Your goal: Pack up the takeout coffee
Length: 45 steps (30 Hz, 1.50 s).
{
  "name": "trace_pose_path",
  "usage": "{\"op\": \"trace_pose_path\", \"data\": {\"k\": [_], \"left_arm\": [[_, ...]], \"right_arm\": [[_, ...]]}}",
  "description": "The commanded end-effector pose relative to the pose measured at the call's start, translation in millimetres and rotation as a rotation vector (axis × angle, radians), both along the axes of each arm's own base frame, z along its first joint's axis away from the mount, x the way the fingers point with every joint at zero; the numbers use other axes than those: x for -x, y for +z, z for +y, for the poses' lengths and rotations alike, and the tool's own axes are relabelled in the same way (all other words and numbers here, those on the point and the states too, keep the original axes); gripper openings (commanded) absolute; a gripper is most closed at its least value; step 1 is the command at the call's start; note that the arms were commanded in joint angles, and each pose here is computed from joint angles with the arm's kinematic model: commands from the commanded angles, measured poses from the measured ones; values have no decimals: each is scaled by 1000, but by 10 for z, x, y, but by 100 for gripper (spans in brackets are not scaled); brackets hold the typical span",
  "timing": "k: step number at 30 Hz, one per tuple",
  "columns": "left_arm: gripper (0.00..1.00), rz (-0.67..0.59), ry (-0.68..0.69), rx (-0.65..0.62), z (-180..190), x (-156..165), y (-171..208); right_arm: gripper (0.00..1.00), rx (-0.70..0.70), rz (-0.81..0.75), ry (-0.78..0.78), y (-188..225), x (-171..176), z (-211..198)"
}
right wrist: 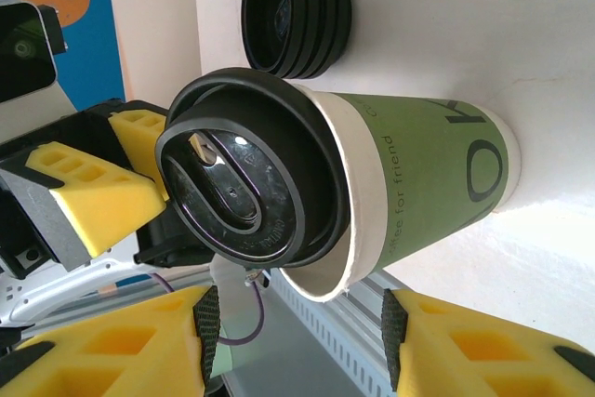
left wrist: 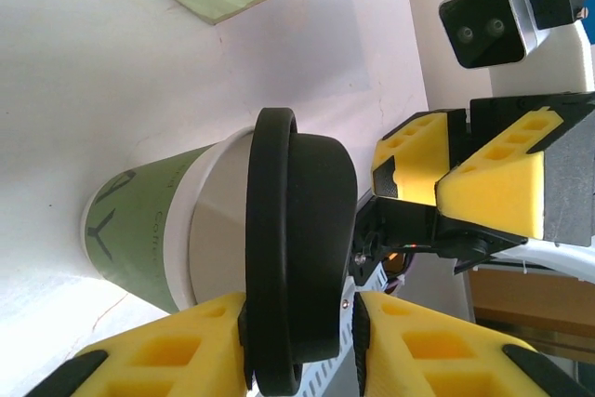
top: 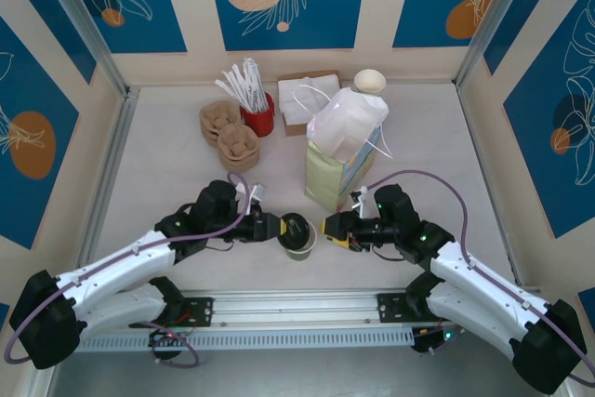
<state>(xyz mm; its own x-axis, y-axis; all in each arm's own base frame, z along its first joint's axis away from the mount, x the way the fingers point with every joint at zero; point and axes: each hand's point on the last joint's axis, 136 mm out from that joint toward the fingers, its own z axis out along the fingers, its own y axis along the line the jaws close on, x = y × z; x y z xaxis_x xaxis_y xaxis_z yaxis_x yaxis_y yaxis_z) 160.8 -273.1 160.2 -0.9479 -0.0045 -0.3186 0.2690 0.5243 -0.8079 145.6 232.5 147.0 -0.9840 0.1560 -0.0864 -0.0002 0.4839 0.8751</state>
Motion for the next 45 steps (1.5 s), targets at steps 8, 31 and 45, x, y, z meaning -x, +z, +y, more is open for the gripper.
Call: {"op": "trace_pose_path", "data": {"k": [8, 31, 45], "left_arm": [[37, 2, 18, -54, 72, -45, -125], [43, 13, -53, -48, -37, -2, -150], [50, -33, -117, -53, -133, 70, -70]], "right_arm": [[53, 13, -2, 12, -1, 5, 93], [56, 18, -6, 25, 15, 1, 185], [58, 25, -3, 30, 8, -2, 218]]}}
